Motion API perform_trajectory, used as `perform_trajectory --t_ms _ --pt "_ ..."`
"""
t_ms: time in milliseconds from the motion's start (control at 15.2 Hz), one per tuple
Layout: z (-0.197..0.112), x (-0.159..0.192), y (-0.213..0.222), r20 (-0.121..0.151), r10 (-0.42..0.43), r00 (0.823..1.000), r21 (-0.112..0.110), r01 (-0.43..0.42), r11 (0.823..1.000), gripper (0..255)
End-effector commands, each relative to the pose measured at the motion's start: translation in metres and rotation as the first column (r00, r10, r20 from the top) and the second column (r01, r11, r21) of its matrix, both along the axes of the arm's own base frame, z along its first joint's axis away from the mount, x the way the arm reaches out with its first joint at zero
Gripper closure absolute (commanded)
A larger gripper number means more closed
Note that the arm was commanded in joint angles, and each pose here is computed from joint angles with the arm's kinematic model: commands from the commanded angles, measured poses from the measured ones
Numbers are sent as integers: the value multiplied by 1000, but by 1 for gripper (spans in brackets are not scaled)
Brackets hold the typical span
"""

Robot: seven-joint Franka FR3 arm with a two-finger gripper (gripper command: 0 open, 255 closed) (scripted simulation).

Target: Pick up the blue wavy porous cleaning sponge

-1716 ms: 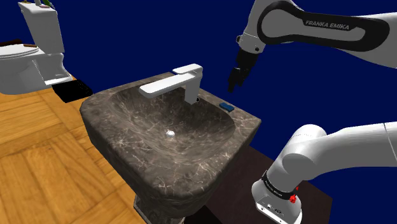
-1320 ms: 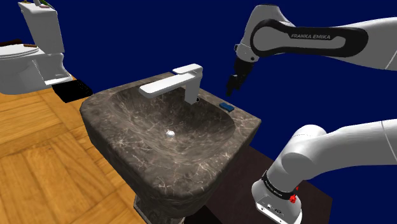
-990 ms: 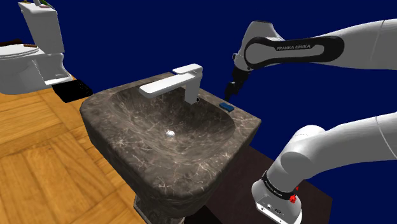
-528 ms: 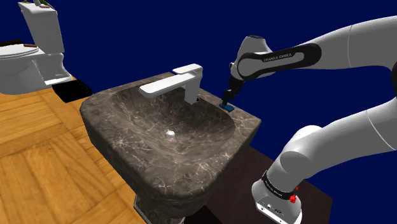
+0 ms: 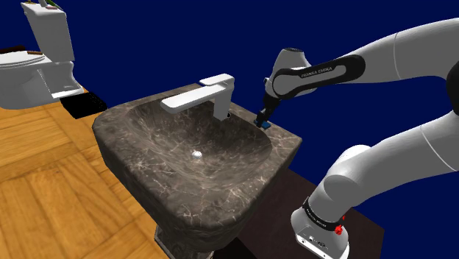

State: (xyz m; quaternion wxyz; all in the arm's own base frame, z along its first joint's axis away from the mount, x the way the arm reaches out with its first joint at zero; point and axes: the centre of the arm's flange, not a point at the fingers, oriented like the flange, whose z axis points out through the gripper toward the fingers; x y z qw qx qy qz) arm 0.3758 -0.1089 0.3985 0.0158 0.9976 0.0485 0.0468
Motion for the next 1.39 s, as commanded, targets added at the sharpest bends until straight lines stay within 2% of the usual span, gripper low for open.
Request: perform_trajectory --t_ms 0,462,1320 --pt "0 0 0 0 0 1000 0 0 1000 255" --pt "0 0 0 0 0 1000 0 0 1000 255" --pt "68 0 0 0 0 1000 0 0 1000 255"
